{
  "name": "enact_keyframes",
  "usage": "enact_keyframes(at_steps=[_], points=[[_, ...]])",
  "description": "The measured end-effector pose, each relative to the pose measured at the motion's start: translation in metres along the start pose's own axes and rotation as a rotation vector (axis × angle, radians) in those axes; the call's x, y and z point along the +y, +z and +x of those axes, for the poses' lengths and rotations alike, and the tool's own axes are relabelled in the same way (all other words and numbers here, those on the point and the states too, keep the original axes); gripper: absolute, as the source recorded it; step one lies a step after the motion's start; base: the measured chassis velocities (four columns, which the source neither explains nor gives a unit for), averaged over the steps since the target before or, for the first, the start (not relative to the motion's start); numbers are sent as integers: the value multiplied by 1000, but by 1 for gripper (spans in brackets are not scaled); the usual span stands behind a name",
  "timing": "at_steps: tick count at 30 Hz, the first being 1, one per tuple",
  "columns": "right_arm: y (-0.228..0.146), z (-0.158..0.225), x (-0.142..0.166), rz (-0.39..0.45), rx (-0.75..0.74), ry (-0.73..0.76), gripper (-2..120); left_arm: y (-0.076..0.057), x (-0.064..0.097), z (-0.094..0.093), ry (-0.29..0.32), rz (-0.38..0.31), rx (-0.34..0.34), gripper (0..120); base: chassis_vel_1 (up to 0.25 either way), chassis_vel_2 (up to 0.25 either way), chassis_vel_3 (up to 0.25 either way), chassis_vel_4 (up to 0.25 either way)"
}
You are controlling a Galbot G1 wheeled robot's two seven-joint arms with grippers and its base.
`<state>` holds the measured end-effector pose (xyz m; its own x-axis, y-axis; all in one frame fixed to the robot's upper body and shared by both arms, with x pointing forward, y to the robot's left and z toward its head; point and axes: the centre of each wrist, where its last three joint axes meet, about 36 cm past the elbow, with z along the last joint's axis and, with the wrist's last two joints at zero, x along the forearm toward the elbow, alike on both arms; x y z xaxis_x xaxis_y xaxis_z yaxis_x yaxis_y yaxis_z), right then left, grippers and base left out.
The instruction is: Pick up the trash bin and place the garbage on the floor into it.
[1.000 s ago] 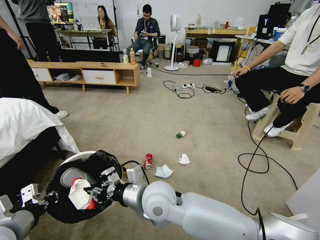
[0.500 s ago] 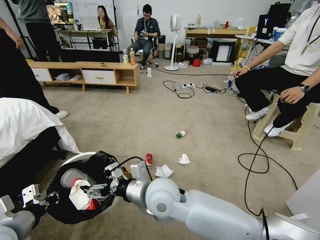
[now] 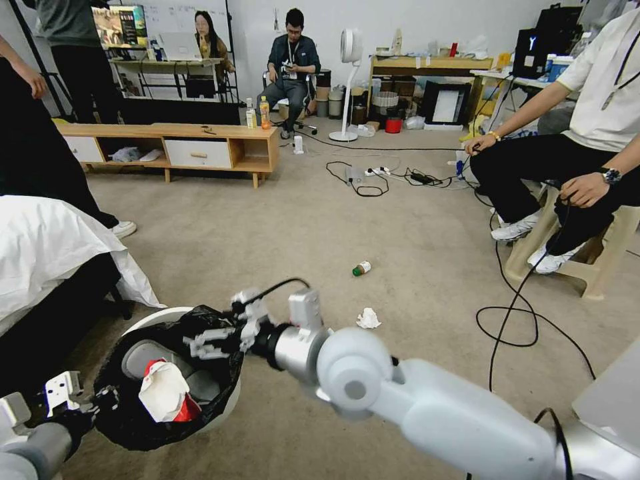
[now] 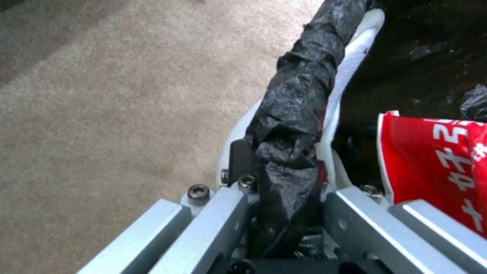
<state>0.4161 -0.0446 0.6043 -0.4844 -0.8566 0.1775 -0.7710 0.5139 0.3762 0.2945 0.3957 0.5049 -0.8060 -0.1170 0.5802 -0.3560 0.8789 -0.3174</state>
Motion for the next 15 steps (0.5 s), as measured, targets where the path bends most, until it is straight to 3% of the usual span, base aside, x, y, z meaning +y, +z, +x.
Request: enact_keyframes(at_steps=[15], points=[[-24, 66, -26, -1, -146, 123, 100, 1, 2, -2, -14, -8, -1, 1, 0, 0, 0, 0]])
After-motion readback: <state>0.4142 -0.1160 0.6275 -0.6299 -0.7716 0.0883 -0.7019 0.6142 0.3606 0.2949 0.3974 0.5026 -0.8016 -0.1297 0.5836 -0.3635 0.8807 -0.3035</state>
